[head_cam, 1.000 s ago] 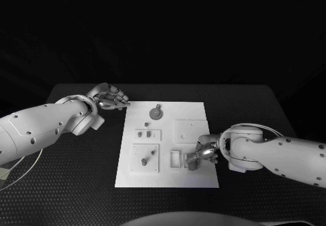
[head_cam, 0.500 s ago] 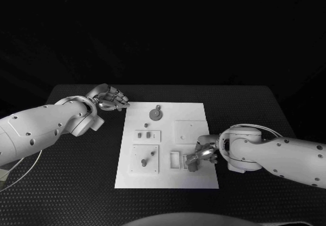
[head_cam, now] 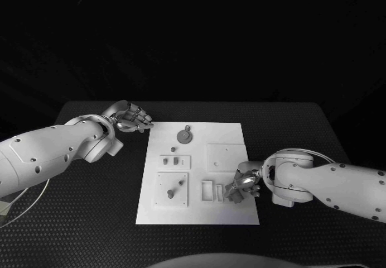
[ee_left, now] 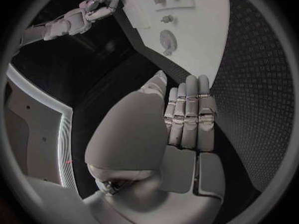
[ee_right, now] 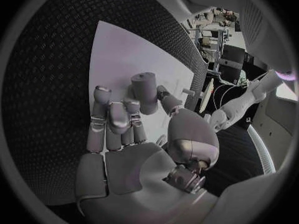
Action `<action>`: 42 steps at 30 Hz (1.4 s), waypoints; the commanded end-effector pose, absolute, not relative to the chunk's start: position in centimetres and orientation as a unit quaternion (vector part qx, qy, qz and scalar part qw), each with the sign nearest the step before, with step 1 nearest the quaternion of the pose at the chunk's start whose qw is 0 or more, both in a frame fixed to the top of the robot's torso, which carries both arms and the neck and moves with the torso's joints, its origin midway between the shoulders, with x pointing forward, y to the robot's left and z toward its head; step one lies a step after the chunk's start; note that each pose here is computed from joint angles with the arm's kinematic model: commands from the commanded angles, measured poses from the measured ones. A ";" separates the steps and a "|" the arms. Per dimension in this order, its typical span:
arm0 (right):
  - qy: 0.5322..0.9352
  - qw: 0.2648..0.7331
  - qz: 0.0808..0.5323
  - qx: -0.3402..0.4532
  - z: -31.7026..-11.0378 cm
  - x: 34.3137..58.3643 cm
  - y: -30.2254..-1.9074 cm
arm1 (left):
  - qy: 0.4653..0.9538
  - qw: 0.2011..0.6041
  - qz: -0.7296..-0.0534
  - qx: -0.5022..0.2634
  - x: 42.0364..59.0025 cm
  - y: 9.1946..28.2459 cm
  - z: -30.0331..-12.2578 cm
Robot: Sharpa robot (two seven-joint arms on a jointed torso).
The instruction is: Assemble the parts on the task board
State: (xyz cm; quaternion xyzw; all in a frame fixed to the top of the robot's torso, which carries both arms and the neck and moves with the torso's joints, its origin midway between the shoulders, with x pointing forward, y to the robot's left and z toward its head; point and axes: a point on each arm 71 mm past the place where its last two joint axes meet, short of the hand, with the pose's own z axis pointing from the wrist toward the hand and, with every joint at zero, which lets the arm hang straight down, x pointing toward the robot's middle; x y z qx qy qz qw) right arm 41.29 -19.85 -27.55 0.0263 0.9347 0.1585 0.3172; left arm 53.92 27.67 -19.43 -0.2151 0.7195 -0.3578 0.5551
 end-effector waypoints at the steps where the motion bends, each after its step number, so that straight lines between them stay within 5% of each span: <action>1: 0.940 0.303 0.155 0.034 -28.0 41.0 -20.1 | 0.719 0.553 -0.362 -0.215 53.9 27.5 -19.4; 11: 0.938 0.307 0.160 0.038 -27.5 40.4 -20.6 | 0.719 0.553 -0.361 -0.216 53.9 27.6 -19.4; 26: 0.910 0.364 0.194 0.048 -23.7 41.4 -18.8 | 0.721 0.551 -0.362 -0.215 53.9 27.5 -19.4; 42: 0.919 0.333 0.207 0.037 -24.8 42.6 -15.3 | 0.724 0.547 -0.362 -0.215 53.9 27.2 -19.5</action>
